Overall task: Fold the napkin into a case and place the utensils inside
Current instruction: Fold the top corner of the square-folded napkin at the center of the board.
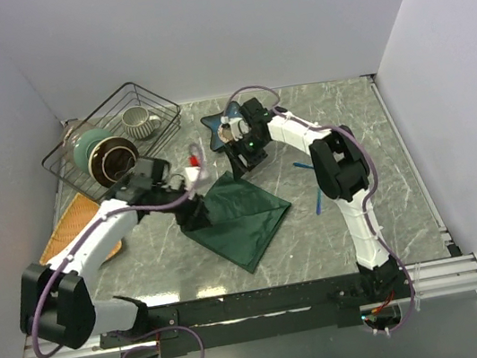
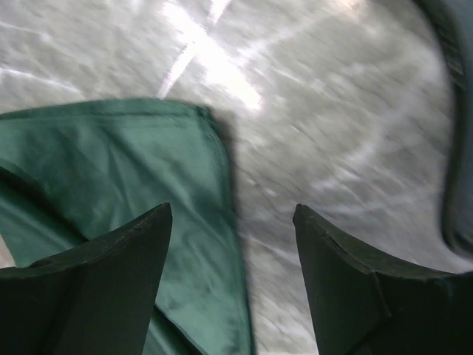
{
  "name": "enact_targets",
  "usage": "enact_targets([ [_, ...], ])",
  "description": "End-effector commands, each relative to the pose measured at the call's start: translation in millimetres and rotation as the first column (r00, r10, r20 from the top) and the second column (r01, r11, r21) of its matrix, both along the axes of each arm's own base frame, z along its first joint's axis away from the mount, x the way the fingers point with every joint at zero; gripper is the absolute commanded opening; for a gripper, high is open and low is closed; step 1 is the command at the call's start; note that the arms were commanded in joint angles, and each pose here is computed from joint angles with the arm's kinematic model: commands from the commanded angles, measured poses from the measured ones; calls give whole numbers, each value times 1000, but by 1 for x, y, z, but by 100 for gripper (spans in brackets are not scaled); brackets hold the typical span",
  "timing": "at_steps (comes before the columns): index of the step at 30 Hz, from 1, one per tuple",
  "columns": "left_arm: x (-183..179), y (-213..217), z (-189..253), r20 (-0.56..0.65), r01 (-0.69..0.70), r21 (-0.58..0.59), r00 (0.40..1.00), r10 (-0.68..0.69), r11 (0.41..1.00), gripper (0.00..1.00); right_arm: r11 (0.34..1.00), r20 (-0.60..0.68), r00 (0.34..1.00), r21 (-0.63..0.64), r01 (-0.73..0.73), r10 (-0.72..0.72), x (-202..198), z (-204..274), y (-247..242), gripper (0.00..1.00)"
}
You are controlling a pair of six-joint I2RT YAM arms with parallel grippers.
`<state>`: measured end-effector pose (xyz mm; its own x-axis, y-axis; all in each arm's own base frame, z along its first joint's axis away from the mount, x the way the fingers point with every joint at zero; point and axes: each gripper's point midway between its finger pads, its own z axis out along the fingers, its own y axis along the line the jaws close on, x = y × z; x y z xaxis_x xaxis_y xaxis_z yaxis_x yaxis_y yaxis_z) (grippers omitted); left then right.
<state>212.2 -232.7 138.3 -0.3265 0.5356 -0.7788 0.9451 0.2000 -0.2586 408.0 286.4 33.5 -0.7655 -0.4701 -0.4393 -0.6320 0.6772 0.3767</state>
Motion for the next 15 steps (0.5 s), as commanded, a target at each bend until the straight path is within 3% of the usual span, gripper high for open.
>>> enact_targets([
  [1, 4, 31, 7, -117, -125, -59, 986, 118, 990, 58, 998, 37, 999, -46, 30, -28, 4, 36, -29, 77],
  [3, 19, 49, 10, -79, -171, -54, 983, 166, 984, 58, 999, 43, 999, -46, 16, -14, -3, 45, -33, 77],
  [8, 35, 75, -11, 50, -165, 84, 986, 162, 983, 58, 998, 36, 999, -65, 2, 1, -26, 58, -47, 77],
  [15, 41, 87, -28, 43, -181, 118, 983, 177, 976, 57, 995, -56, 998, -99, 32, -38, -50, 41, -78, 75],
])
